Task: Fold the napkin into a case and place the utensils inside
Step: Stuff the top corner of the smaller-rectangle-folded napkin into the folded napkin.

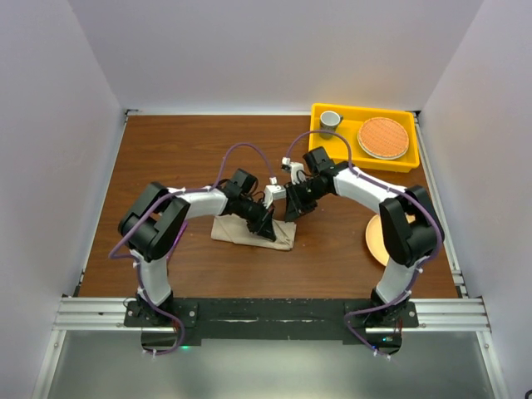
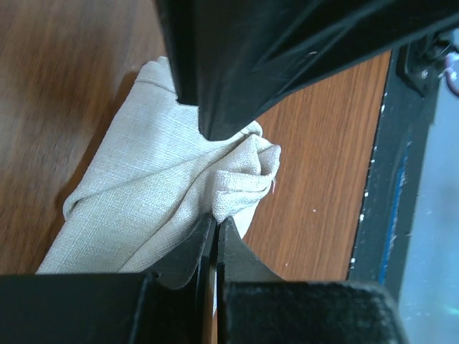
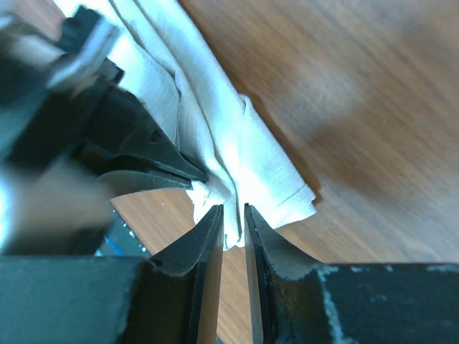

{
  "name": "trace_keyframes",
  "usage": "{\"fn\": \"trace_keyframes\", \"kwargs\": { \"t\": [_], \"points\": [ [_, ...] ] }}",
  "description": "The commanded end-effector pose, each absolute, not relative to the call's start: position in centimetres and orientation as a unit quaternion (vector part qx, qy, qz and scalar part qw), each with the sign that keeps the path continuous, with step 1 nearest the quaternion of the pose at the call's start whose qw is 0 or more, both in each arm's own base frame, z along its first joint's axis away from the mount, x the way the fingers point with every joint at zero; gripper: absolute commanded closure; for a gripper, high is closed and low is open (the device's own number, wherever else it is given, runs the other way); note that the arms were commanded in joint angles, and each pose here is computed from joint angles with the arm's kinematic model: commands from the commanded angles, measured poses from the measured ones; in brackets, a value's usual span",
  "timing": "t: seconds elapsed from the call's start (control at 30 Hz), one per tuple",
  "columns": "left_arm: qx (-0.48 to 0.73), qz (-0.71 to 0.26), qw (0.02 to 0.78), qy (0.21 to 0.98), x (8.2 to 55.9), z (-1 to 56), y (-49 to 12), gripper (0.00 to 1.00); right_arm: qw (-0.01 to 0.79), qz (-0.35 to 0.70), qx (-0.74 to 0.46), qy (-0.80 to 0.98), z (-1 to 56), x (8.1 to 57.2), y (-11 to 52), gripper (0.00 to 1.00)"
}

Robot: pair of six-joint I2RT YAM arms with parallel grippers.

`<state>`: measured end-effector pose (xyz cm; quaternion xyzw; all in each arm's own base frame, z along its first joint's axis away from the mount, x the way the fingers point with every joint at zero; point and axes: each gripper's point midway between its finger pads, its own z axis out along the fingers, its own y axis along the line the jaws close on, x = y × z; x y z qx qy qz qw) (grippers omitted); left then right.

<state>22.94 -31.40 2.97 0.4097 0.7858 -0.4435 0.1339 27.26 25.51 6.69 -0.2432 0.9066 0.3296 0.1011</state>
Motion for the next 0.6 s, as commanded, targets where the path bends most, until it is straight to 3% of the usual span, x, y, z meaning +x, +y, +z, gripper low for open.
{"fn": "trace_keyframes", "kwargs": {
  "t": [0.0, 0.27, 0.57],
  "points": [
    [0.381, -0.452, 0.113, 0.798, 23.3, 2.5, -31.3, 1.00, 0.164, 0.318, -0.272, 0.893, 8.6, 28.6, 26.4, 0.77],
    [0.356, -0.465, 0.098, 0.804, 23.4, 2.2, -31.3, 1.00, 0.193, 0.317, -0.291, 0.882, 8.0, 27.8, 26.4, 0.76],
    [0.320, -0.475, 0.075, 0.817, 23.5, 1.0, -30.3, 1.00, 0.279, 0.317, -0.322, 0.847, 9.3, 27.9, 26.2, 0.73]
  ]
}}
